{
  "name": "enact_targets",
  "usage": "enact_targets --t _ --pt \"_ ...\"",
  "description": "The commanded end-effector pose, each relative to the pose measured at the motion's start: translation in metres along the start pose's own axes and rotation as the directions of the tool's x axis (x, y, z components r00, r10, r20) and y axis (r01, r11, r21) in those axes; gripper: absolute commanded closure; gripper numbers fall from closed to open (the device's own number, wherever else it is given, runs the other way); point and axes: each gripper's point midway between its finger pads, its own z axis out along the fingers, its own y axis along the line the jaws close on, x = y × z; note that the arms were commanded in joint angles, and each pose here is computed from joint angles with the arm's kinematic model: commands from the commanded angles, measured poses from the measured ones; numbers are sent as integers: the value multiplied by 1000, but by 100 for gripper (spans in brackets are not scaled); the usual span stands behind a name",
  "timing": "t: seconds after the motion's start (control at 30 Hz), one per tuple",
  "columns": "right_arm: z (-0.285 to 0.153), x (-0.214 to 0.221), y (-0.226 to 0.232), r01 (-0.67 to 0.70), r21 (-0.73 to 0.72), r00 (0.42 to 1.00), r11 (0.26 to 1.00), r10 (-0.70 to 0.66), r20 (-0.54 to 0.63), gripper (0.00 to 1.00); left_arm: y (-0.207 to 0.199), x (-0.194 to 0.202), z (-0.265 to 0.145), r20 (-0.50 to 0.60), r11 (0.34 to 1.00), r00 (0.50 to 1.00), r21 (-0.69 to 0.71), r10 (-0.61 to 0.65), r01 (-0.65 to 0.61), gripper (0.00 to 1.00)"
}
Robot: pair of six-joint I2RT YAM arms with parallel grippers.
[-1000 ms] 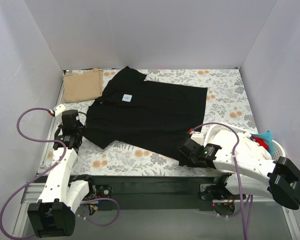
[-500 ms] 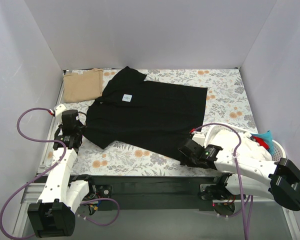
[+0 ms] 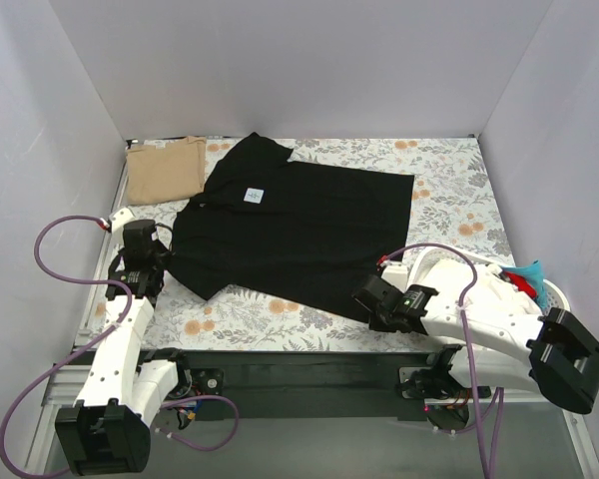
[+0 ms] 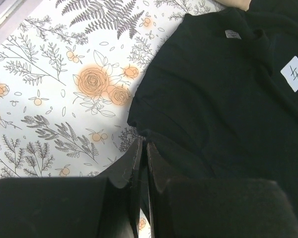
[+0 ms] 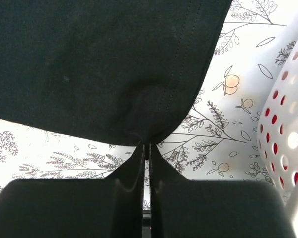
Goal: Fold and stack the t-shirts
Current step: Fold the tshirt
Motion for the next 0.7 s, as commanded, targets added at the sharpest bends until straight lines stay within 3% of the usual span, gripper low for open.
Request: enact_targets --t 0.0,0.1,0.23,0.67 --pt "-6 21 -14 52 51 993 997 -46 -113 99 -9 -5 -13 -21 998 999 51 -24 25 100" --pt "-19 22 -9 71 13 987 997 -69 -143 99 -21 -19 -25 -39 996 999 84 -34 37 100" --pt "-43 21 -10 79 -17 982 997 -81 -172 99 -51 -19 -36 -177 984 984 172 -19 50 100" --pt "-66 34 -22 89 -32 968 996 -94 -231 99 -25 15 -96 -278 975 954 154 -111 158 100"
